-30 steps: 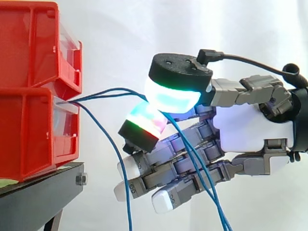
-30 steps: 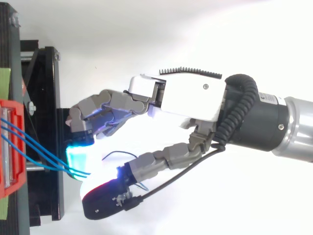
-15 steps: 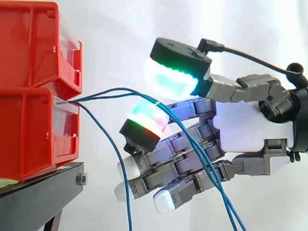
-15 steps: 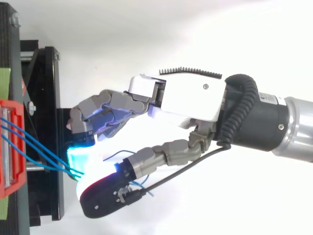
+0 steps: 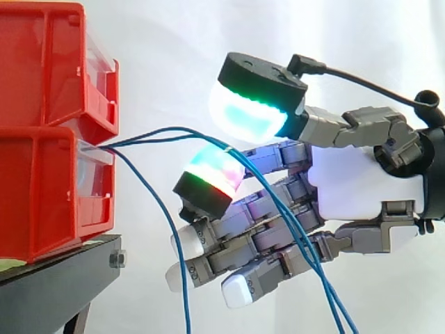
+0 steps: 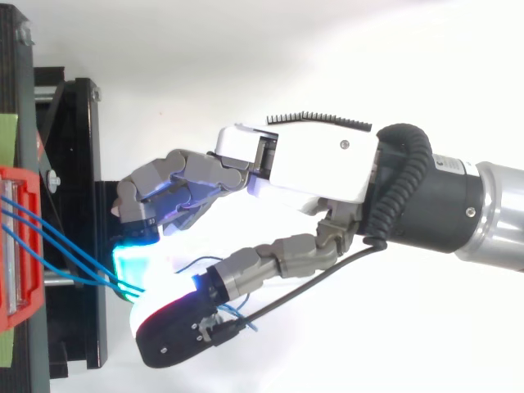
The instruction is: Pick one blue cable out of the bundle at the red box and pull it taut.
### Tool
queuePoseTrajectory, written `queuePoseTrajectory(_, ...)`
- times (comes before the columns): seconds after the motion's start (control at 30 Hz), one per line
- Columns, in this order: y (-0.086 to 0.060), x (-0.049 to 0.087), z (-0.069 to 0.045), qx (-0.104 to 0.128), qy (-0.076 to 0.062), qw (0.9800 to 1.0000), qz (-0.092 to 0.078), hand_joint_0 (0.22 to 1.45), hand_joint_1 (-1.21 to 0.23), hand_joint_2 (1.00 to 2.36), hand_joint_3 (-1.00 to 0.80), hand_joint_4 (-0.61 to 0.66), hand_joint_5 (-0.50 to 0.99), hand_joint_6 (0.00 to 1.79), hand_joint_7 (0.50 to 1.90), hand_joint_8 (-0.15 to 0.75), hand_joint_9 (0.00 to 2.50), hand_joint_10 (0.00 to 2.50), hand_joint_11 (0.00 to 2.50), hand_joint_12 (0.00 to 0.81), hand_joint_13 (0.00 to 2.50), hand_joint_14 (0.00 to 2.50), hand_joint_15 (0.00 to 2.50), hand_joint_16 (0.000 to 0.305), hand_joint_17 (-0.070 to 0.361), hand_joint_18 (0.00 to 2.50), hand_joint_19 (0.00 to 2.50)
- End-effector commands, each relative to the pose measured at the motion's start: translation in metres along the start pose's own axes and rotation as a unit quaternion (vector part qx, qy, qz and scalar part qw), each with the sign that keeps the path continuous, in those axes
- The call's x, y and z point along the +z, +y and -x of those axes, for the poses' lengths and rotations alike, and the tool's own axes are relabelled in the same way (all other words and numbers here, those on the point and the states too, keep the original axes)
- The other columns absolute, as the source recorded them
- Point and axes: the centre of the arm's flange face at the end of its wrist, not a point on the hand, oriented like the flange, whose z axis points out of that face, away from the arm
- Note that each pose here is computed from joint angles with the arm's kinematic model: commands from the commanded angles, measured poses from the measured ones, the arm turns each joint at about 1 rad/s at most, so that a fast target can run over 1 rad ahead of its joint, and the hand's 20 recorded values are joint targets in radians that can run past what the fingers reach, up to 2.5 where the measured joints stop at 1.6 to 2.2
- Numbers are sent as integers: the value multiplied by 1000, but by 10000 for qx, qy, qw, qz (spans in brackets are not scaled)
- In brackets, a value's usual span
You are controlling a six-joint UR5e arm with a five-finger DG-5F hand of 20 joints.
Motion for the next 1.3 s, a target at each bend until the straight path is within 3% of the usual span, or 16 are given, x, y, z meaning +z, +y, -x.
queuePoseTrajectory(0.0, 0, 0, 0, 0, -1, 10000, 0, 555, -760, 1002, -470, 172, -214, 822, 1210, 318, 592, 12, 539, 417, 433, 4, 148, 58, 130, 617, 412)
queuePoseTrajectory(0.17, 0, 0, 0, 0, -1, 10000, 0, 517, -768, 1000, -500, 189, -220, 825, 1182, 327, 569, 13, 537, 431, 435, 4, 144, 60, 135, 626, 400)
queuePoseTrajectory(0.3, -1, 0, 0, -3, 0, 10000, -7, 570, -799, 1000, -500, 169, -215, 824, 1196, 318, 580, 12, 543, 417, 436, 4, 144, 57, 129, 622, 409)
queuePoseTrajectory(0.53, 0, 0, 0, 0, -1, 10000, 0, 617, -786, 1015, -296, 137, -201, 835, 1235, 312, 611, 14, 547, 410, 456, 4, 144, 56, 126, 637, 411)
queuePoseTrajectory(0.87, -1, 0, 0, 5, 0, 10000, -7, 585, -691, 1015, -264, 93, -158, 766, 1315, 293, 682, 14, 515, 408, 461, 4, 159, 56, 125, 626, 435)
queuePoseTrajectory(1.27, 0, 0, -1, 7, 7, 10000, 1, 575, -632, 1016, -181, 91, -145, 734, 1294, 291, 693, 11, 490, 413, 451, 4, 152, 57, 128, 607, 444)
